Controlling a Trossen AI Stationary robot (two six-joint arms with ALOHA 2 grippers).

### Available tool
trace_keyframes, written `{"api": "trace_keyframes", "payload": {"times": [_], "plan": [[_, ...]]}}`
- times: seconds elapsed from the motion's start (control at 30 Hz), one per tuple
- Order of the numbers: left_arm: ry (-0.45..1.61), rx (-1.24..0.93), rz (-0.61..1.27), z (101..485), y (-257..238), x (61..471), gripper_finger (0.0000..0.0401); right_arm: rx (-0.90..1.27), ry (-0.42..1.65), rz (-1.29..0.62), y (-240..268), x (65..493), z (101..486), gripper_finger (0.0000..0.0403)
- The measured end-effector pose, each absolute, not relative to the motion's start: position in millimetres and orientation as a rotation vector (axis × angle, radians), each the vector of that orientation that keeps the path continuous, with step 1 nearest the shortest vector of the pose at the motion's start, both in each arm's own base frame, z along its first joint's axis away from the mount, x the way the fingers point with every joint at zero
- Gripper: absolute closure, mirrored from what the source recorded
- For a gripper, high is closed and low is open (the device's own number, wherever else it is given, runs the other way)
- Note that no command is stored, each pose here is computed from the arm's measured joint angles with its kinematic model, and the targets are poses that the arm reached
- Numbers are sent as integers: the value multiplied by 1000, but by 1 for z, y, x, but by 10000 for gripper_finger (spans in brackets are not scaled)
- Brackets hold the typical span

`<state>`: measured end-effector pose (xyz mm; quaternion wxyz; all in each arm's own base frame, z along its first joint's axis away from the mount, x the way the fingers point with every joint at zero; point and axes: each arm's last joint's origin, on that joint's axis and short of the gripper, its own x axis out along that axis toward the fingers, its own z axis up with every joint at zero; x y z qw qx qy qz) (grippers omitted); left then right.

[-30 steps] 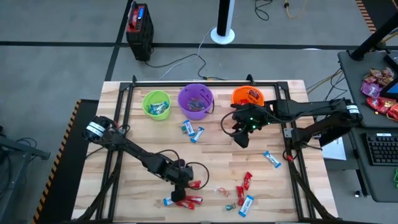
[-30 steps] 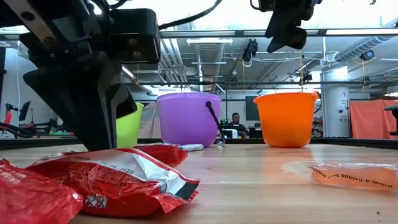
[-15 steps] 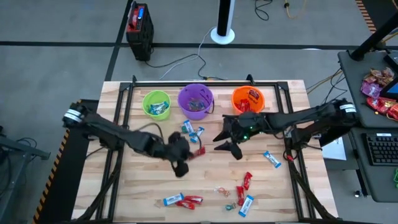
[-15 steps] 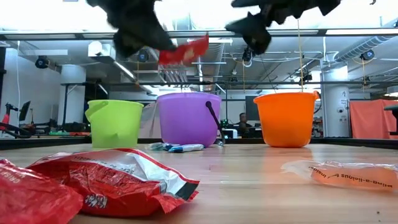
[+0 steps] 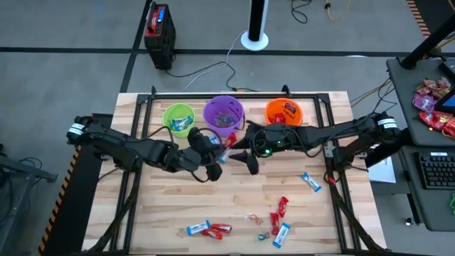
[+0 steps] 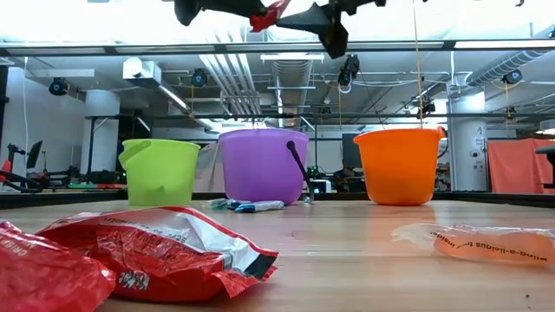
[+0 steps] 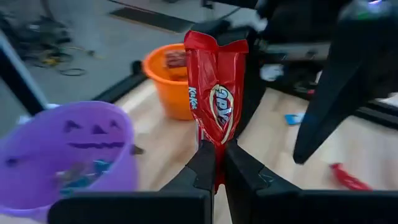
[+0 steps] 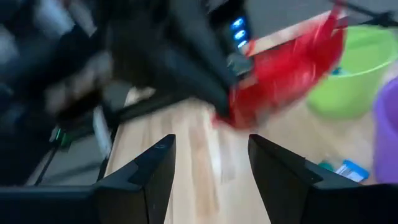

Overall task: Sort candy by brand, put in halloween buckets
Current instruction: Put the red chocolate into the orange bucket

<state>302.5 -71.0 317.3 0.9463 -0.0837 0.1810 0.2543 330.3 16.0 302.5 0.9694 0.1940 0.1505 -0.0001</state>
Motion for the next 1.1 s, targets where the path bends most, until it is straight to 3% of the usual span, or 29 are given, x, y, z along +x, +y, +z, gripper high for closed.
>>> {"api": "trace_keyframes", "payload": {"times": [0.23, 0.67, 0.8, 0.97, 1.1], "plan": [[437, -107, 638, 316, -72, 311, 401, 484, 231, -181, 7, 334, 326, 209], [394, -92, 677, 328, -76, 327, 400, 609, 204, -241, -7, 337, 327, 216], [391, -86, 685, 329, -75, 327, 401, 602, 199, -241, -8, 338, 327, 259], [388, -97, 688, 329, -75, 327, 387, 556, 199, -230, -8, 337, 328, 365], [393, -145, 707, 327, -73, 325, 354, 553, 206, -246, -13, 337, 328, 372]]}}
